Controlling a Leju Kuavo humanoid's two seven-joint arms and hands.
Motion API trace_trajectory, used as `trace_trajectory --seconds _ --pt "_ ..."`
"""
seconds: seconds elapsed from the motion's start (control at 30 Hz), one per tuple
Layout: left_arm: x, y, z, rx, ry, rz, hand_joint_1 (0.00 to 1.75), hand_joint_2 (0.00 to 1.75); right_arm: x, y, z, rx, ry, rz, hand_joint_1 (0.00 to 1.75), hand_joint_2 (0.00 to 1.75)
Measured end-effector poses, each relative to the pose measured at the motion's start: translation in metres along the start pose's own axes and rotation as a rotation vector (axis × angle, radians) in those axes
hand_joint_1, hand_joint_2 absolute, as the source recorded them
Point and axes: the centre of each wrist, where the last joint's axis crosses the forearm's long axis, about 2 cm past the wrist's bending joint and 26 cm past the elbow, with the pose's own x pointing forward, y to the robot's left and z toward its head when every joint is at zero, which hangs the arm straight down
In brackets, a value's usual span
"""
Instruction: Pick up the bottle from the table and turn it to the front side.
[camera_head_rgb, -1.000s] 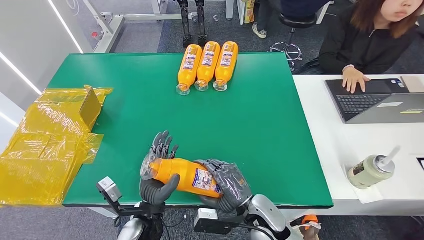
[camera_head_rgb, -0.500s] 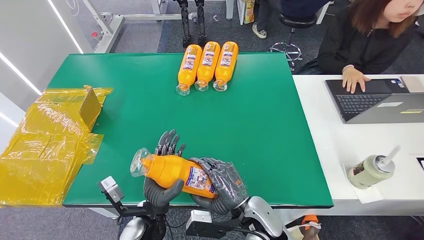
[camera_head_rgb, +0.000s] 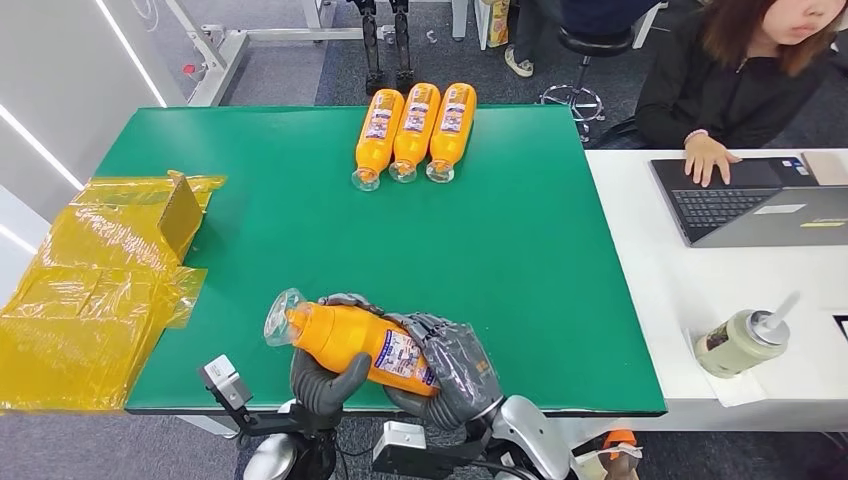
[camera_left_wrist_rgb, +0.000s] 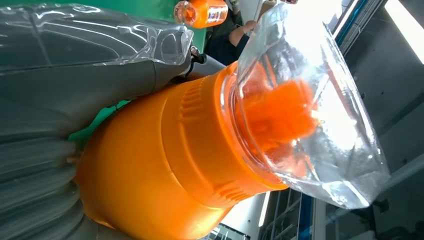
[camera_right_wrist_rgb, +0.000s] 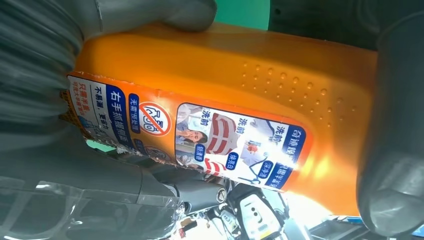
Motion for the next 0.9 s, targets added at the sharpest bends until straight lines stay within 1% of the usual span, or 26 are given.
trace_trajectory --seconds 0.4,0.43,0.47,0.53,0.57,0.6,0.77,0.9 --pt "-0.001 -0.002 -0.002 -0.015 0.000 -0.003 1.75 1.75 0.005 -0.001 0.006 0.003 0.028 0.031 1.38 1.75" --pt "-0.002 -0.002 -0.002 -0.016 0.000 -0.002 1.75 1.75 0.005 -0.001 0.006 0.002 0.029 0.030 1.28 1.75" --pt "-0.002 -0.002 -0.002 -0.016 0.000 -0.002 1.75 1.75 0.005 -0.001 0.006 0.002 0.030 0.029 0.98 1.75" --pt "-0.002 -0.002 -0.002 -0.018 0.000 -0.002 1.75 1.75 0.006 -0.001 0.006 0.002 0.033 0.029 0.30 1.75" --pt "-0.001 -0.002 -0.002 -0.018 0.001 -0.002 1.75 1.75 0.006 -0.001 0.007 0.003 0.035 0.030 0.05 1.75" --pt "-0.001 -0.002 -0.002 -0.018 0.002 -0.002 1.75 1.75 0.007 -0.001 0.007 0.004 0.037 0.032 0.00 1.75" --pt "-0.001 -0.002 -0.003 -0.017 0.016 -0.008 1.75 1.75 0.010 0.000 0.009 -0.014 0.048 0.047 0.00 1.75" --pt "0.000 -0.002 -0.005 -0.020 0.019 -0.013 1.75 1.75 0.014 -0.001 0.012 -0.062 0.047 0.051 0.00 1.75"
